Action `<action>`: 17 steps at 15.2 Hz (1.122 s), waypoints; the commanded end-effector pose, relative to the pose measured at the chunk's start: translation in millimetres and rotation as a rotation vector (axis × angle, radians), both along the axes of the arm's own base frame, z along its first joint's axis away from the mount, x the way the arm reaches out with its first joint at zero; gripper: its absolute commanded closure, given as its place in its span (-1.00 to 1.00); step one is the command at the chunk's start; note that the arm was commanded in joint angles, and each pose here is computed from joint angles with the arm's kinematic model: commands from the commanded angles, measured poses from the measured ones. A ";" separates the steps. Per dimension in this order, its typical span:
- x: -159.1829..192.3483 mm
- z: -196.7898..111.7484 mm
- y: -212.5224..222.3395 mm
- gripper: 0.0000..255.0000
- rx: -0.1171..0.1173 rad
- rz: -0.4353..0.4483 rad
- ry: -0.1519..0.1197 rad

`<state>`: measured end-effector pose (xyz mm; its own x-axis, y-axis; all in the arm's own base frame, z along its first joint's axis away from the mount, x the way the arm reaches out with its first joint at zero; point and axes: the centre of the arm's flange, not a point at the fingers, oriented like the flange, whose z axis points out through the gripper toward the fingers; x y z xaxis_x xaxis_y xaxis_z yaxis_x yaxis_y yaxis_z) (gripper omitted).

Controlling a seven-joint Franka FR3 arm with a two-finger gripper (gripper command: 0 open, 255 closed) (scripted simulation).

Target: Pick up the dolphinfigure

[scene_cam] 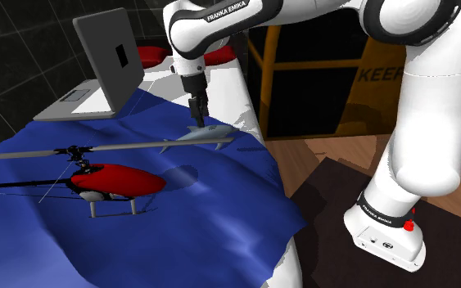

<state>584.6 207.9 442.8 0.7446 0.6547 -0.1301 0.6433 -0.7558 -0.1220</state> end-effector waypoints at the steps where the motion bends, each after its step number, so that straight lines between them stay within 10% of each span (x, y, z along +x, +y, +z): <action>1: 6.6 -14.3 10.8 -1.00 0.003 0.029 0.006; 9: 6.6 -49.0 10.8 -1.00 0.003 0.029 0.006; 10: 6.0 -49.2 11.1 1.00 0.003 0.029 0.006; 17: 5.8 -49.5 11.5 1.00 0.003 0.029 0.006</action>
